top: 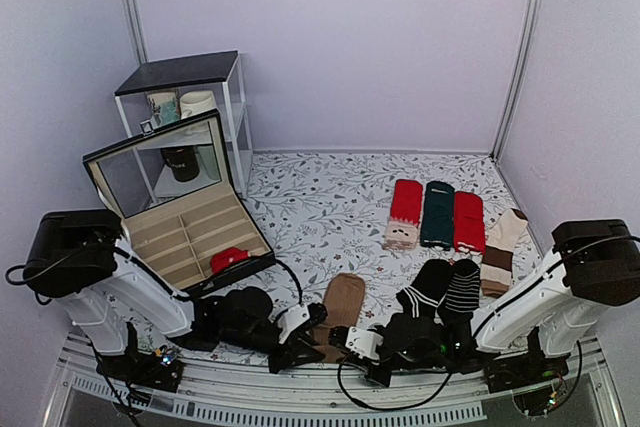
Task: Roll the socks
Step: Roll a pair of socks at the corner of the board.
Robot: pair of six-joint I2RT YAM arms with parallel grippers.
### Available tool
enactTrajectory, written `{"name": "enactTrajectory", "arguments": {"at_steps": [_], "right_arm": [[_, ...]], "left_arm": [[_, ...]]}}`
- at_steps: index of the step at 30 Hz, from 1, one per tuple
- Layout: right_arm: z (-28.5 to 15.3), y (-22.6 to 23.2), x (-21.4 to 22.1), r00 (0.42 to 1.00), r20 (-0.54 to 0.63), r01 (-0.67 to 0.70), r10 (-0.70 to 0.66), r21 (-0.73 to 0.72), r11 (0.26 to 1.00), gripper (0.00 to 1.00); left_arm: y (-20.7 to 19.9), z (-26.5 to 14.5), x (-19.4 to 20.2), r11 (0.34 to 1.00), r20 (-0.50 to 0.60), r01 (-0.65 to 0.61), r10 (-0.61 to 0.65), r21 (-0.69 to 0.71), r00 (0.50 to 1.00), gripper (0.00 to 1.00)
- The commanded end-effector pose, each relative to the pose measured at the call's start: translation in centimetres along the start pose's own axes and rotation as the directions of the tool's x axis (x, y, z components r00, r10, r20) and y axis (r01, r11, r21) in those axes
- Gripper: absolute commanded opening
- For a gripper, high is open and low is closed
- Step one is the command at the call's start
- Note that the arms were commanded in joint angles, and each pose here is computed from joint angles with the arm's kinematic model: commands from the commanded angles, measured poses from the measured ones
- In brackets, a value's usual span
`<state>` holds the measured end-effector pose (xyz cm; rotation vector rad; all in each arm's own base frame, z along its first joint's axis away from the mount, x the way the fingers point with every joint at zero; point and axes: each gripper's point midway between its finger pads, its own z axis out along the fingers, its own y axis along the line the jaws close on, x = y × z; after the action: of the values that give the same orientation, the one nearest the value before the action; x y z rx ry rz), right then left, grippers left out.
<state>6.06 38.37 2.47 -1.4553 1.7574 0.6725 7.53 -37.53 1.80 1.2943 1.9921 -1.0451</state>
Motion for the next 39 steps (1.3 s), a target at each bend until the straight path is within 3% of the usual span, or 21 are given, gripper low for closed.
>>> {"name": "enactTrajectory", "arguments": {"at_steps": [1,4,7,13,17,22,33,37,39], "right_arm": [[0.2,0.8,4.4,0.976,-0.149,-0.174,0.158,-0.1,0.98,0.04],[-0.1,1.0,4.9,0.955,-0.177,-0.265,0.237,-0.158,0.951,0.04],[-0.1,1.1,5.4,0.93,-0.217,-0.341,0.296,-0.213,0.916,0.05],[0.6,0.0,6.8,0.847,-0.319,-0.504,0.425,-0.231,0.832,0.05],[1.1,-0.1,7.8,0.788,-0.399,-0.577,0.469,-0.214,0.788,0.06],[1.1,0.1,8.5,0.757,-0.439,-0.61,0.483,-0.213,0.763,0.06],[0.7,0.4,9.6,0.738,-0.471,-0.627,0.483,-0.216,0.748,0.06],[0.6,0.4,9.8,0.737,-0.475,-0.628,0.482,-0.216,0.748,0.06],[0.6,0.3,9.9,0.734,-0.475,-0.632,0.486,-0.215,0.744,0.06]], "left_arm": [[2.0,-1.9,2.6,0.993,-0.062,-0.038,0.031,-0.112,0.998,0.23],[1.2,-3.6,-1.3,0.979,0.088,-0.147,0.16,-0.141,0.983,0.33],[-0.6,-5.2,-3.8,0.936,0.183,-0.313,0.34,-0.163,0.922,0.4],[-1.9,-4.7,-4.0,0.874,0.155,-0.459,0.482,-0.16,0.862,0.46],[-1.8,-3.6,-2.9,0.86,0.107,-0.487,0.504,-0.151,0.857,0.51],[-1.1,-2.7,-1.8,0.851,0.062,-0.498,0.513,-0.165,0.856,0.57],[0.9,-1.6,-0.8,0.837,-0.022,-0.492,0.502,-0.242,0.865,0.58],[1.1,-1.3,-0.2,0.838,-0.047,-0.493,0.497,-0.233,0.867,0.56],[0.8,-1.0,0.3,0.848,-0.063,-0.489,0.487,-0.205,0.871,0.49]]}}
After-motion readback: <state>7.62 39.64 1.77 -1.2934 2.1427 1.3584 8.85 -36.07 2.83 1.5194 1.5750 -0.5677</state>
